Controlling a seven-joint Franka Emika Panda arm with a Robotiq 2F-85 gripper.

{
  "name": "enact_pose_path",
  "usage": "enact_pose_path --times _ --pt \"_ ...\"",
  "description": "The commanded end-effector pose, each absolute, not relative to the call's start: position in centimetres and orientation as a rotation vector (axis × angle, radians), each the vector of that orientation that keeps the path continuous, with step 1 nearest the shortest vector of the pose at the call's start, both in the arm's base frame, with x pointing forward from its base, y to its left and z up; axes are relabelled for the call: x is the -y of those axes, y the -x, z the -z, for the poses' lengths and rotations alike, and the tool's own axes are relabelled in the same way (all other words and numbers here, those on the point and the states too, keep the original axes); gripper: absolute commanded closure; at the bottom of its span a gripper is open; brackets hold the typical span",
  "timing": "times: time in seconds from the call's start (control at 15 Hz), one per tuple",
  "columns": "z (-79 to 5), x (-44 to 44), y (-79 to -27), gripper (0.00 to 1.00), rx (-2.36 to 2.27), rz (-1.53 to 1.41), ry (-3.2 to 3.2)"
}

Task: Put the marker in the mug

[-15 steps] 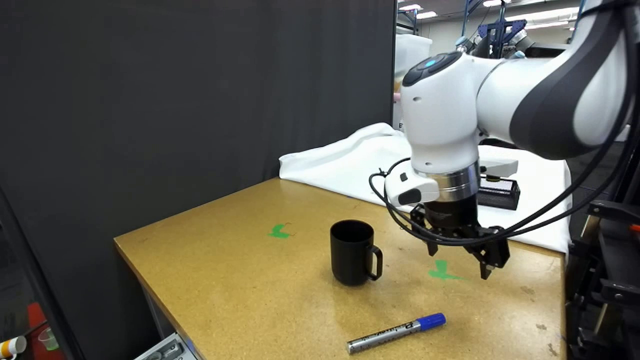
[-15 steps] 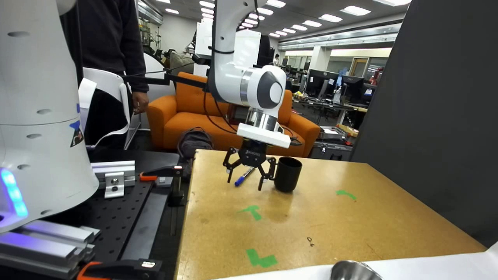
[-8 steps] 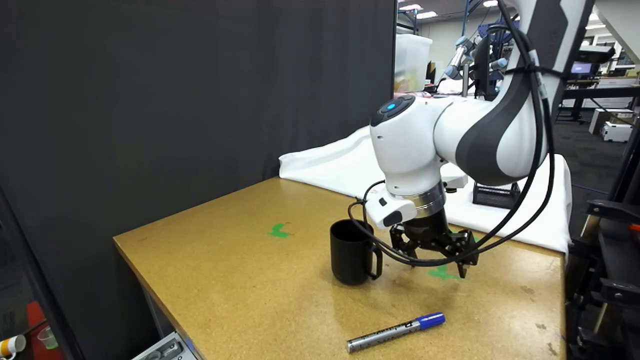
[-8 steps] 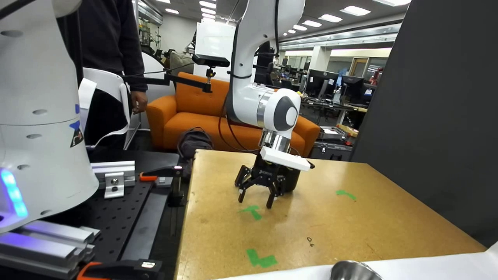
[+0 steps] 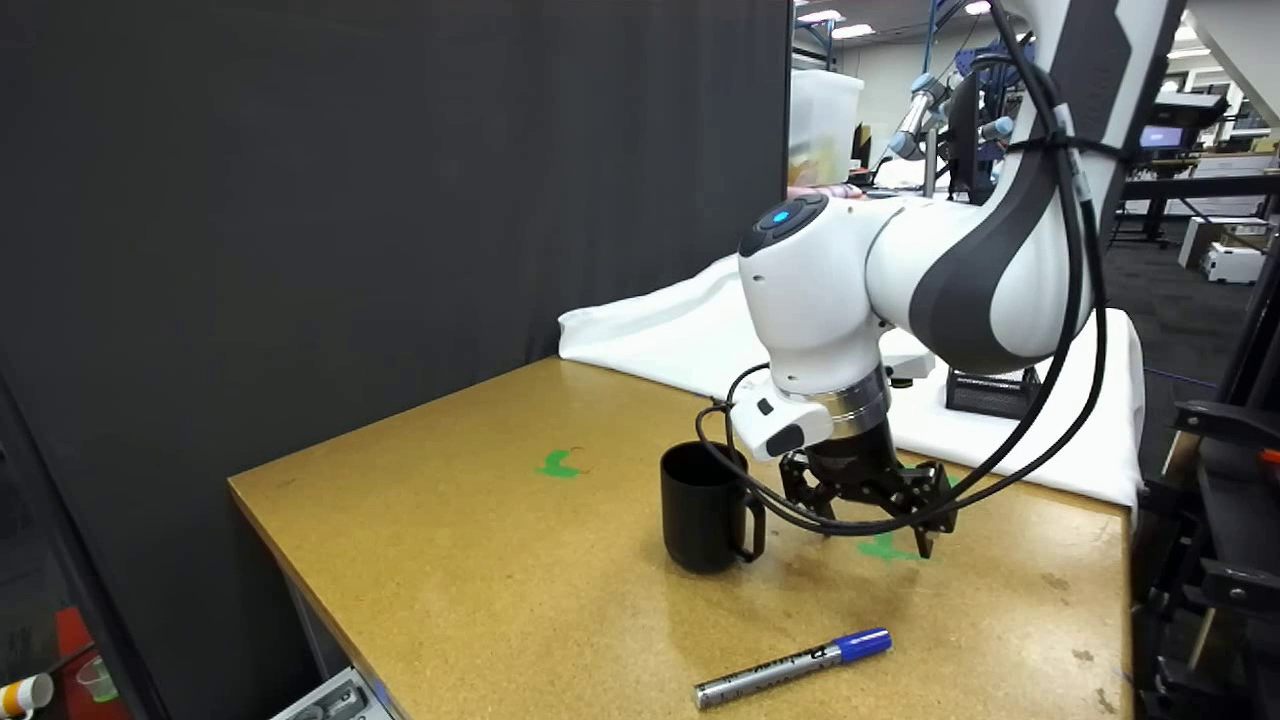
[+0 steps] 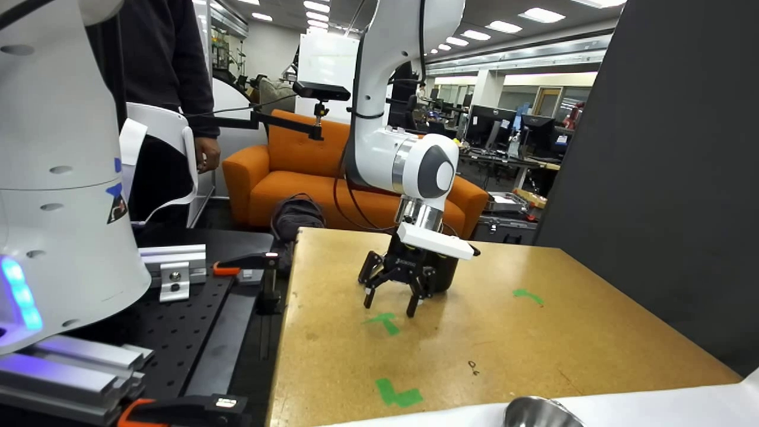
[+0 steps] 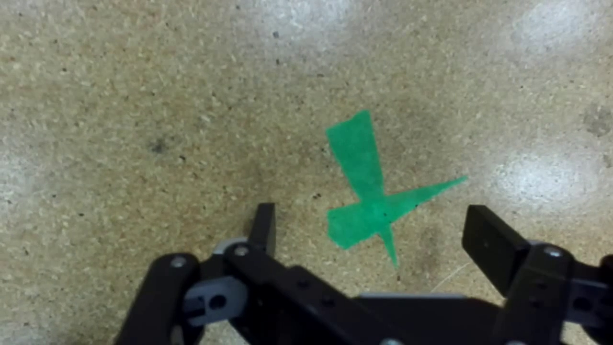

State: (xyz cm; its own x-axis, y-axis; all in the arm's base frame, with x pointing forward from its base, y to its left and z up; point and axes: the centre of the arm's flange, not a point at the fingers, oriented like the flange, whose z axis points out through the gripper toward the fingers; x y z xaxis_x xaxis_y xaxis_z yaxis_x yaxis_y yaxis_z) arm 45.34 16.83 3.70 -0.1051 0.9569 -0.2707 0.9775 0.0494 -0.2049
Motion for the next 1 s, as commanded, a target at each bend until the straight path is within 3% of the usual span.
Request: enact_pose_path --times 0.0,0.6,0.93 --pt "-5.2 -16.6 -44.7 0.0 -2.224 0.441 -2.037" --pt "-8.2 -15.8 -39.5 0.0 -2.232 0.23 -2.097" --pt "-8.8 -16.0 -36.8 0.0 -2.042 -0.139 -2.281"
